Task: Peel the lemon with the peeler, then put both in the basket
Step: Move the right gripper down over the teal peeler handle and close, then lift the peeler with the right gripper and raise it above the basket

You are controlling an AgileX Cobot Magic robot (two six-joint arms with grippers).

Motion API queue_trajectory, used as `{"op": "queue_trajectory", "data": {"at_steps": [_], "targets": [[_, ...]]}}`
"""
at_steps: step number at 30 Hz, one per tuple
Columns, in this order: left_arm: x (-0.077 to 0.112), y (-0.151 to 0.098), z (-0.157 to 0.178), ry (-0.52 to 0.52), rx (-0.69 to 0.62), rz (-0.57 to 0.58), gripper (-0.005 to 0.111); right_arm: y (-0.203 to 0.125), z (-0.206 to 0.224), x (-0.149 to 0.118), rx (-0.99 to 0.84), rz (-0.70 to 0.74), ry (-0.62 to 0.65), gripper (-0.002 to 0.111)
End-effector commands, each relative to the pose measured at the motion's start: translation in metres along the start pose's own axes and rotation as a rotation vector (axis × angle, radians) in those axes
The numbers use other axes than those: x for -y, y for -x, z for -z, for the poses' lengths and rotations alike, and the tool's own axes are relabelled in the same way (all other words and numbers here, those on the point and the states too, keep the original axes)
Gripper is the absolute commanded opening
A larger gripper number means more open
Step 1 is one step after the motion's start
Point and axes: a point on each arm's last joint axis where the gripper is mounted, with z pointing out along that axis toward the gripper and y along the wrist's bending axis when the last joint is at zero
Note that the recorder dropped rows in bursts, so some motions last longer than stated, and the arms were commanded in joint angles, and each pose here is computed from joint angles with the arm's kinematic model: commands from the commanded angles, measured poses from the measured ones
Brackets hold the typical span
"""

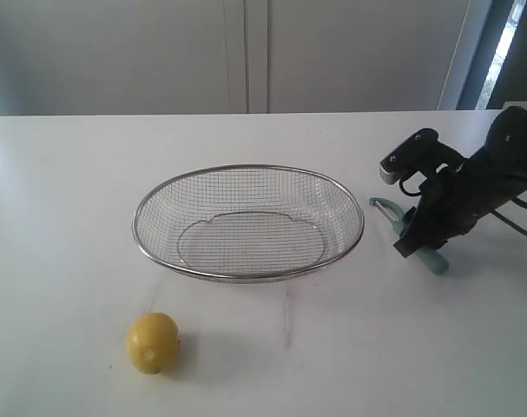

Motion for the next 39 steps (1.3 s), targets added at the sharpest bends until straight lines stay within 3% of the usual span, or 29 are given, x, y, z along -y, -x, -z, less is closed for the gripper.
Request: {"op": "queue_trajectory", "data": {"at_steps": [1,31,33,35,39], "targets": [[0.0,-0.001,-0.001,0.005,0.003,0.004,0.0,-0.003,-0.008,-0.001,-0.015,-0.003,0.01,0.047],[0.0,-0.001,-0.001,0.005,0.003,0.004,0.0,-0.012,-0.025,-0.007,-0.081,-0.042,0.06,0.047],[0.0,-0.001,-0.001,0.005,0.003,0.004,0.0,-0.013,-0.025,-0.007,-0.09,-0.08,0.066,0.043],[0.0,-0.001,-0.001,0.005,0.003,0.004,0.0,-0.013,-0.025,-0.007,-0.091,-0.163,0.062,0.031],[0.0,-0.001,-0.001,0.005,0.003,0.004,0.0,-0.011,-0.022,-0.007,-0.084,-0.191,0.056,0.008]]}}
